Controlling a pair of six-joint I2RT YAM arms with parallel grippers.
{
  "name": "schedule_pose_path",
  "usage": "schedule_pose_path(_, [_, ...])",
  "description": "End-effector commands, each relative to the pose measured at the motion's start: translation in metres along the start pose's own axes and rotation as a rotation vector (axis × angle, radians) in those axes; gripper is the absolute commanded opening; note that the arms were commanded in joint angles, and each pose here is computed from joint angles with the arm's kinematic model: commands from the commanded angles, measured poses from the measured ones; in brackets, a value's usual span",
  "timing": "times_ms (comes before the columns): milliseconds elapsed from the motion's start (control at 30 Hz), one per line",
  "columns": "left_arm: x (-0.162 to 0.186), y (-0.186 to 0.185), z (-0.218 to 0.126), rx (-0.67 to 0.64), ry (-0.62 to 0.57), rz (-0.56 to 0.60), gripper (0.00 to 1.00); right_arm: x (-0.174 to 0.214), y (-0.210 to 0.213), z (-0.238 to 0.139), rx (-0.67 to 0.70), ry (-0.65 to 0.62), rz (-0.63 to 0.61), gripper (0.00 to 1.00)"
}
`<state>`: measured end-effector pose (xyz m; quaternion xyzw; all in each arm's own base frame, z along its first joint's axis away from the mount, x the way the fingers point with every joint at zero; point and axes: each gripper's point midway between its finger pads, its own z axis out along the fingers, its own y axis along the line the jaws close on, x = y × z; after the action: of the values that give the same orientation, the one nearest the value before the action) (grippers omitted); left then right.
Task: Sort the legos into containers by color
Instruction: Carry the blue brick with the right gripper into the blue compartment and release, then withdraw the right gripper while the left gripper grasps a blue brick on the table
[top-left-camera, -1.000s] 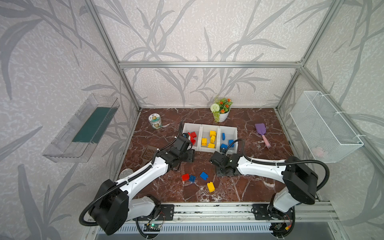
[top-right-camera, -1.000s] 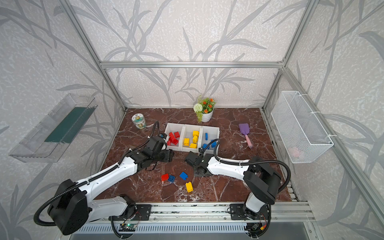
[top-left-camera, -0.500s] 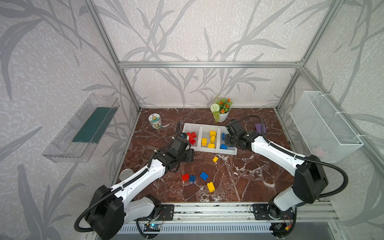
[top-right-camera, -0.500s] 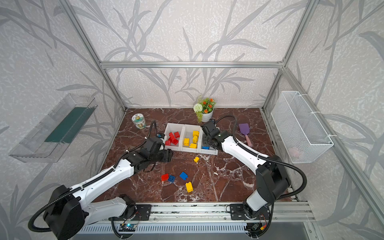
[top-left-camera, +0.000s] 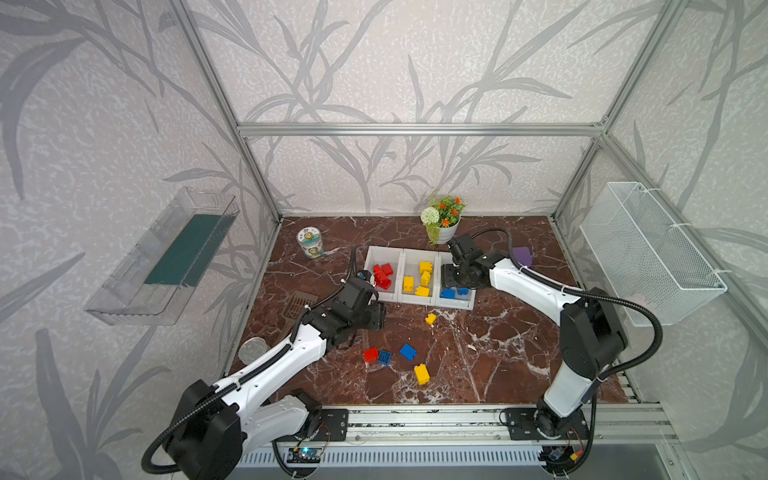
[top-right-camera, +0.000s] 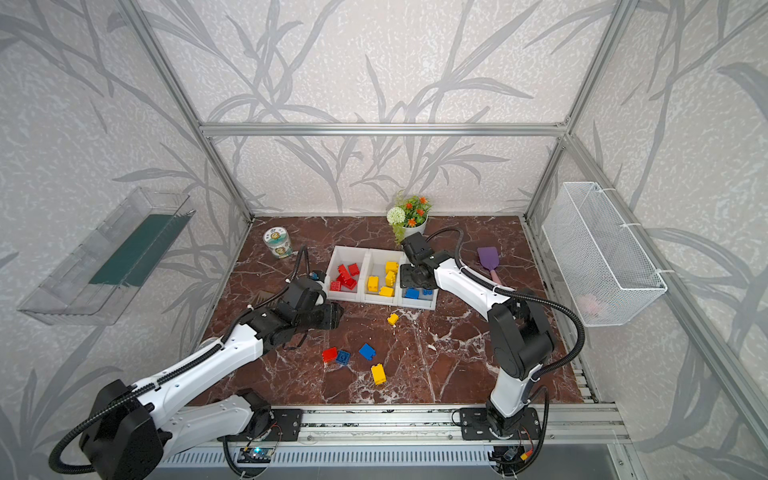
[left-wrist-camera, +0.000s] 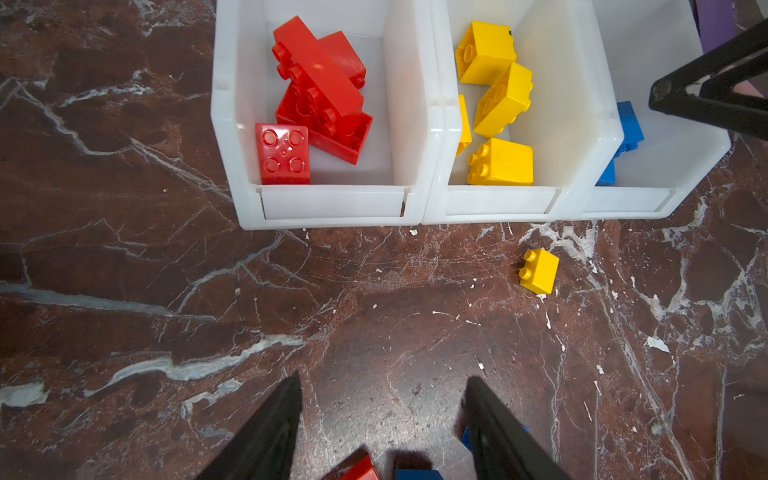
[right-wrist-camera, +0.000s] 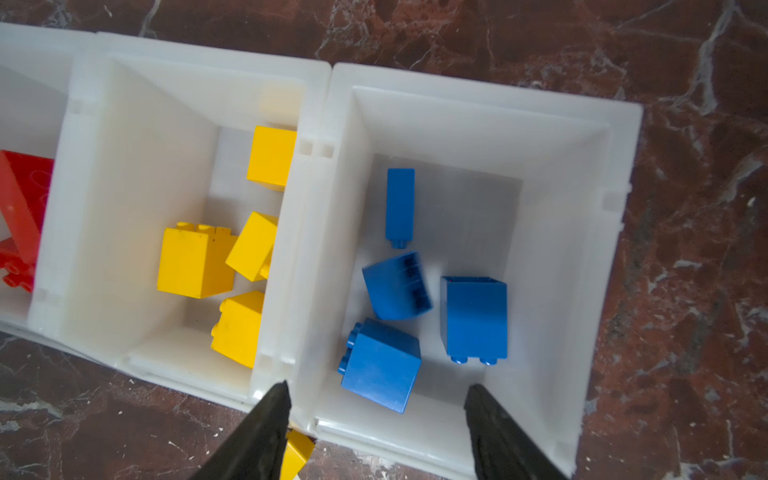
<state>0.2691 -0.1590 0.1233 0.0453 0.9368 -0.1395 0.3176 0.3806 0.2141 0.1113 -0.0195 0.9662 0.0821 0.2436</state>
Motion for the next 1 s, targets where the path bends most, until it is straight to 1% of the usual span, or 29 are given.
schedule_pose_path(0, [0.006, 0.005, 0.000, -0.014, 0.012, -0.022, 0.65, -0.006, 0.002, -0.014, -0.014, -0.014, 0.004, 0.70])
schedule_pose_path(100, [0.006, 0.004, 0.001, -0.010, 0.014, -0.019, 0.65, -0.003, 0.000, -0.016, -0.009, -0.017, 0.010, 0.70])
schedule_pose_path(200, [0.007, 0.003, 0.001, -0.003, 0.016, -0.009, 0.65, -0.005, 0.000, -0.029, -0.026, -0.040, 0.019, 0.70])
schedule_pose_path(300, [0.010, -0.007, 0.001, 0.059, 0.032, 0.043, 0.65, -0.001, -0.001, -0.035, -0.043, -0.045, 0.031, 0.70])
schedule_pose_path(433, [0.019, -0.011, 0.005, 0.079, 0.065, 0.076, 0.65, 0.009, -0.004, -0.043, -0.063, -0.055, 0.055, 0.70])
schedule_pose_path(700, [0.051, -0.031, 0.014, 0.109, 0.161, 0.240, 0.65, 0.038, -0.022, -0.054, -0.052, -0.047, 0.090, 0.70])
schedule_pose_path(833, [0.072, -0.046, 0.023, 0.137, 0.231, 0.330, 0.65, 0.054, -0.033, -0.059, -0.046, -0.046, 0.129, 0.70])
schedule_pose_path(967, [0.087, -0.060, 0.027, 0.161, 0.306, 0.391, 0.65, 0.064, -0.041, -0.066, -0.039, -0.057, 0.149, 0.70])
